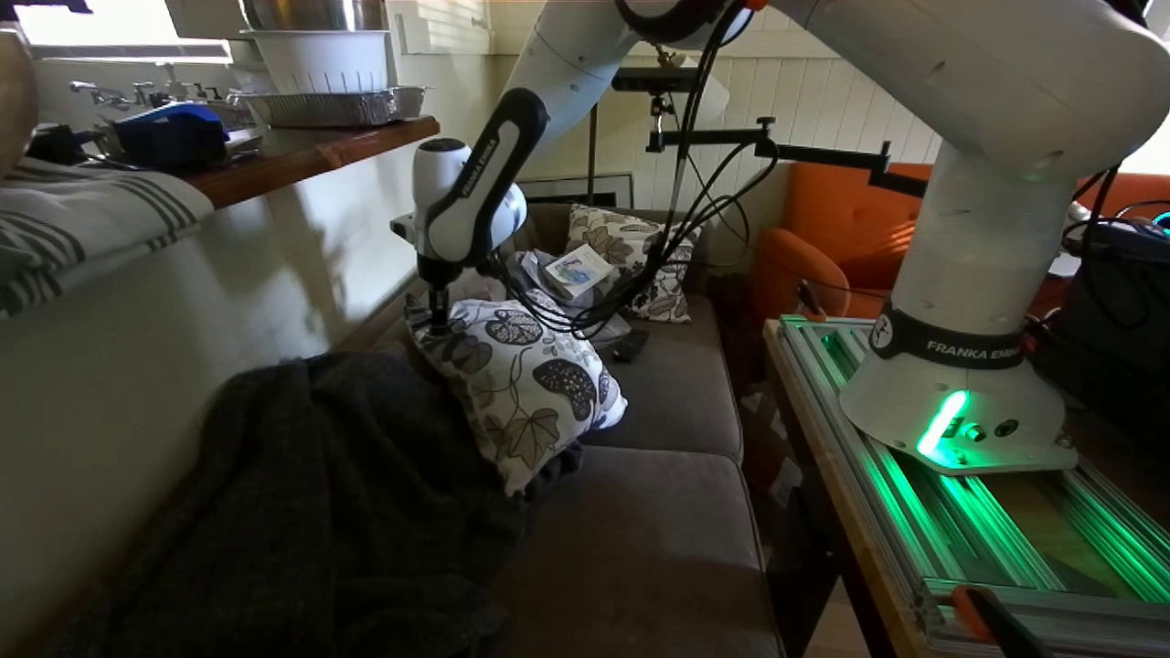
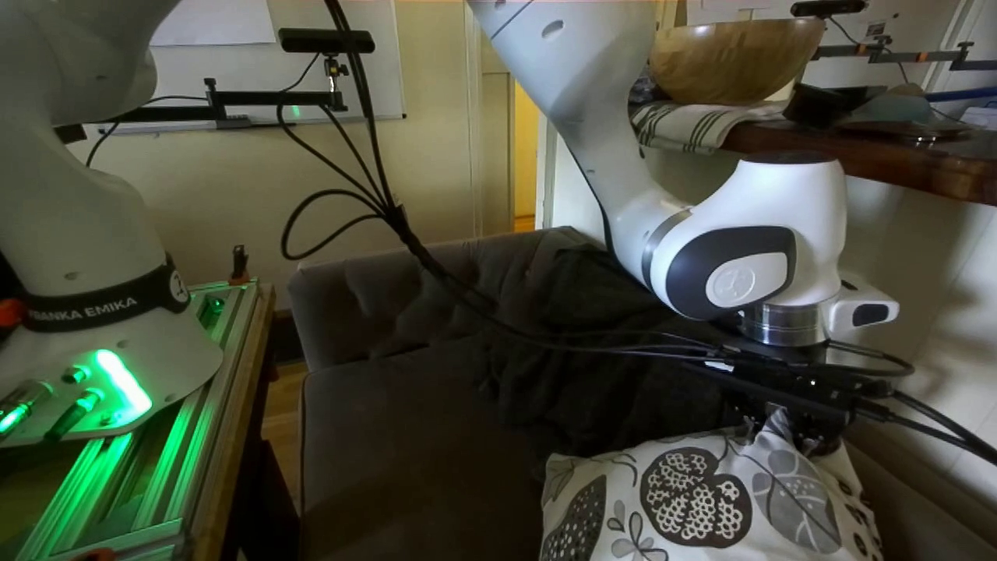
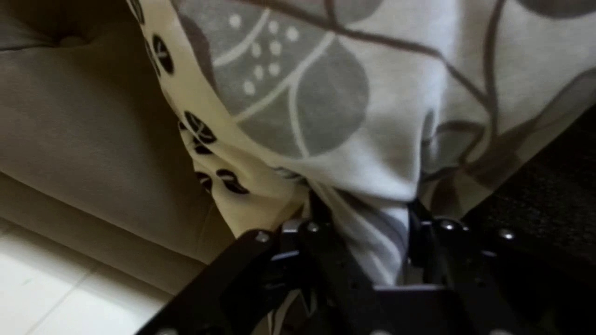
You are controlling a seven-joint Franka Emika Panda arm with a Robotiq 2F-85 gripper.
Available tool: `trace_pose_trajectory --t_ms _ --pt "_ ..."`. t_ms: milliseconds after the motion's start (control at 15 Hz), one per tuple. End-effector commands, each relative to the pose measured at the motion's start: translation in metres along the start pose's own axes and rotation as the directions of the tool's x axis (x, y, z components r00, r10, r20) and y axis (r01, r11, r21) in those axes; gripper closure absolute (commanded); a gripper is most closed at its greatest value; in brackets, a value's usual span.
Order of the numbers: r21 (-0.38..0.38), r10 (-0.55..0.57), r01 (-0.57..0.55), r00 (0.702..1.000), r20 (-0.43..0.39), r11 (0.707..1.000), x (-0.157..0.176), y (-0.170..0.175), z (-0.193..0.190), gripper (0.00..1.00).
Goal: Stretch out the blanket then move the pillow to the right
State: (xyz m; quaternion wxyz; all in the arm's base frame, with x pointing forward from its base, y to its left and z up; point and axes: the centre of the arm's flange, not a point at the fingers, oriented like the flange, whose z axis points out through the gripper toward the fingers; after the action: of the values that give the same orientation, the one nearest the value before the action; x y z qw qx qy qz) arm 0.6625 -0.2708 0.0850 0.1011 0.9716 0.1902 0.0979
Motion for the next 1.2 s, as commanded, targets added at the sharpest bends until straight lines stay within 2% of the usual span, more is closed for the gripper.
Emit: trace_pose_trajectory --t_ms 0,67,200,267,333,467,600,667,933,1000,1067,1133 --pt "-0.012 0.063 -0.063 0.998 -0.01 0.998 -0.002 0.011 -0.01 0.89" --pt "-0.021 0.085 -0.085 0.996 -0.017 0.996 -0.003 0.016 -0.013 0.97" --pt "-0.057 0.168 -0.171 0.984 -0.058 0.984 -0.003 0.036 -0.027 1.0" --pt "-0.106 0.191 -0.2 0.978 -0.088 0.974 -0.002 0.051 -0.039 0.96" --pt "-0.12 0.216 -0.228 0.971 -0.108 0.966 -0.001 0.064 -0.051 0.99" --pt "-0.158 0.257 -0.279 0.955 -0.146 0.947 -0.004 0.088 -0.076 0.97" --pt "-0.193 0.276 -0.31 0.944 -0.181 0.931 -0.01 0.098 -0.096 0.97" --pt "-0.136 0.241 -0.251 0.967 -0.085 0.958 -0.02 0.078 -0.054 0.87" --pt "-0.155 0.263 -0.276 0.96 -0.099 0.948 -0.026 0.089 -0.061 0.87" --pt "-0.172 0.285 -0.299 0.953 -0.104 0.938 -0.022 0.089 -0.06 0.97" --pt "-0.198 0.361 -0.392 0.916 -0.177 0.898 -0.007 0.107 -0.054 0.97" --pt "-0.188 0.4 -0.429 0.899 -0.177 0.883 0.001 0.123 -0.053 0.97"
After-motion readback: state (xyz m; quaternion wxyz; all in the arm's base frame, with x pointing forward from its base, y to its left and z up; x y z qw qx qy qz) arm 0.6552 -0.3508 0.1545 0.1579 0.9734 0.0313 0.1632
